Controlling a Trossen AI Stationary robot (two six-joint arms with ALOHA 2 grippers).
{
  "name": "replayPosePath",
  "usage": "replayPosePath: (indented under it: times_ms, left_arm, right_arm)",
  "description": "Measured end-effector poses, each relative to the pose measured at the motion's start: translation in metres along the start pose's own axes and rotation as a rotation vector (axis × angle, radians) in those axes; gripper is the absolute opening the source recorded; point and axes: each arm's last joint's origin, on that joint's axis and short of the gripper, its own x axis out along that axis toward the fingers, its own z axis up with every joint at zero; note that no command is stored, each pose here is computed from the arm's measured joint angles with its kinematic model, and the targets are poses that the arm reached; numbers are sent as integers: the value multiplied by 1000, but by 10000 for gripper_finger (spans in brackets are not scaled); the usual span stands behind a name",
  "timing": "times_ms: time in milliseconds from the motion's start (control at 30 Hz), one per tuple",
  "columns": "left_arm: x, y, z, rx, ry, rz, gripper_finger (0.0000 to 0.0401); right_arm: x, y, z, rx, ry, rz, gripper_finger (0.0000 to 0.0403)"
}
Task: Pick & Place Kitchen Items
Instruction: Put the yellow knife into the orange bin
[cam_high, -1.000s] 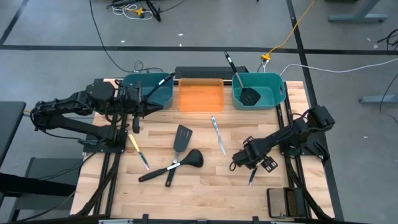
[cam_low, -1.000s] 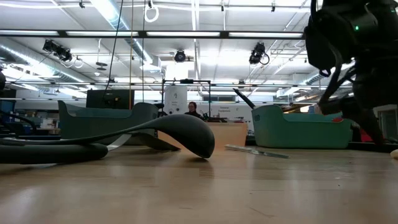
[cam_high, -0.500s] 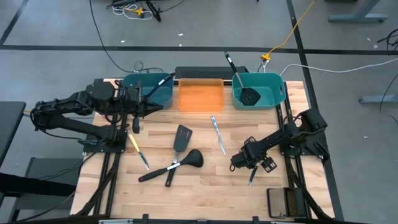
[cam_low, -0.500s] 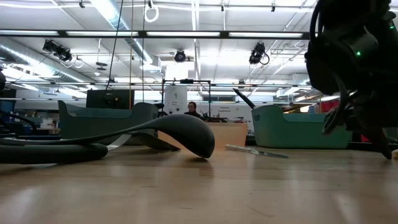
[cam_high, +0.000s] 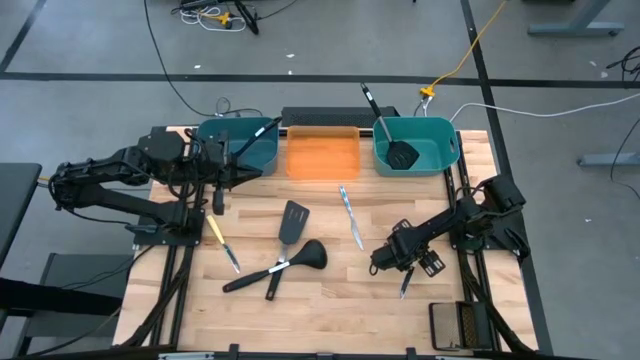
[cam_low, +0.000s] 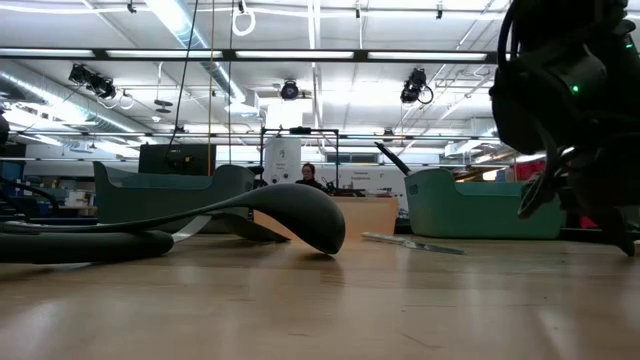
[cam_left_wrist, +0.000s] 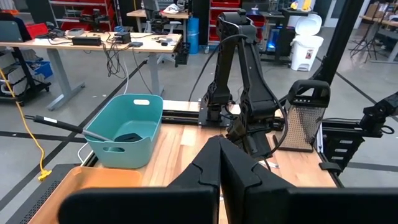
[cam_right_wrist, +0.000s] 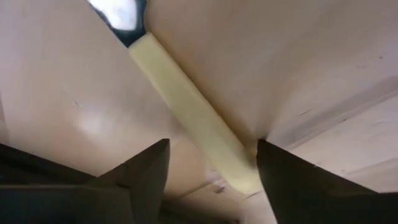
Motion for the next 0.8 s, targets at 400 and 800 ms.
replayPosePath:
  times_ms: [400,800]
  left_arm:
    - [-8,1,1,-2,-18,0,2]
    - [-20,2,4,-9,-59,1,2]
  right_arm:
    - [0,0,0,-1,-3,7,150]
    - [0,0,0,-5,-5,14,94]
